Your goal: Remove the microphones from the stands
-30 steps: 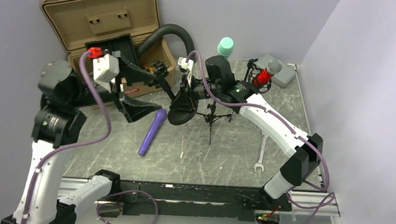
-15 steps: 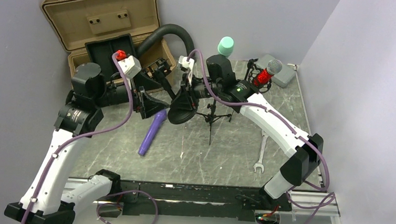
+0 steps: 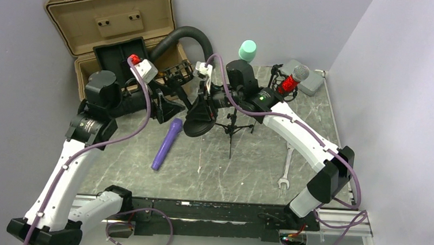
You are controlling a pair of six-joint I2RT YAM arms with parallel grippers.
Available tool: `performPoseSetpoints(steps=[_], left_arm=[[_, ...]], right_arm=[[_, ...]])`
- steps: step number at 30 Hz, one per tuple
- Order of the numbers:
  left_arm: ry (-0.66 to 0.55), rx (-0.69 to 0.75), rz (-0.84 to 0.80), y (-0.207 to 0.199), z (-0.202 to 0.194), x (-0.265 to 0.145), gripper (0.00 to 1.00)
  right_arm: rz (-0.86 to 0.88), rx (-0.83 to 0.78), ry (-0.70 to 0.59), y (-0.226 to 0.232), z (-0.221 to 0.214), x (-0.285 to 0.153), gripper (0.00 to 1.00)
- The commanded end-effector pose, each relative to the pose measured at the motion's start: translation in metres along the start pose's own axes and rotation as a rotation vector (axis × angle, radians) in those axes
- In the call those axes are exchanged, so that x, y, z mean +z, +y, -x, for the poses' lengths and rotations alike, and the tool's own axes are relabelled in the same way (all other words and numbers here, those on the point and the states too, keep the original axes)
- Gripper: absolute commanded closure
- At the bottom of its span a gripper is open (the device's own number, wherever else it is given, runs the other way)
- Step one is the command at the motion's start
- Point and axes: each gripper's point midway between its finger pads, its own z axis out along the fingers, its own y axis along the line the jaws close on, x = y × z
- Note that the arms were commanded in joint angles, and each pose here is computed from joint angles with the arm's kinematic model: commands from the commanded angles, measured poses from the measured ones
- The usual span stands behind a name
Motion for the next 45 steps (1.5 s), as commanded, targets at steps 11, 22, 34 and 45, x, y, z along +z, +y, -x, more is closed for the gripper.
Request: performPoseSetpoints(steps=[11, 22, 34, 45], left_arm=[[-0.140, -0.097, -0.113, 0.004, 0.017, 0.036, 0.38], [-0.157, -0.077, -0.194, -0.007, 0.018, 0.044, 0.77], [-0.166, -0.054, -0.143, 0.001, 0.014, 0.044, 1.00], [-0.191, 0.000, -0.028, 0.029, 0.019, 0.047, 1.00]], right_arm=[[0.055, -0.135, -0.116, 0.024, 0.041, -0.014, 1.00], [0.055, -0.120, -0.106, 0.019, 0.037, -0.010, 1.00], [0.011, -0.128, -0.108, 0.018, 0.036, -0.016, 0.67], [-0.033, -0.153, -0.105, 0.020, 0.032, -0.025, 0.30]])
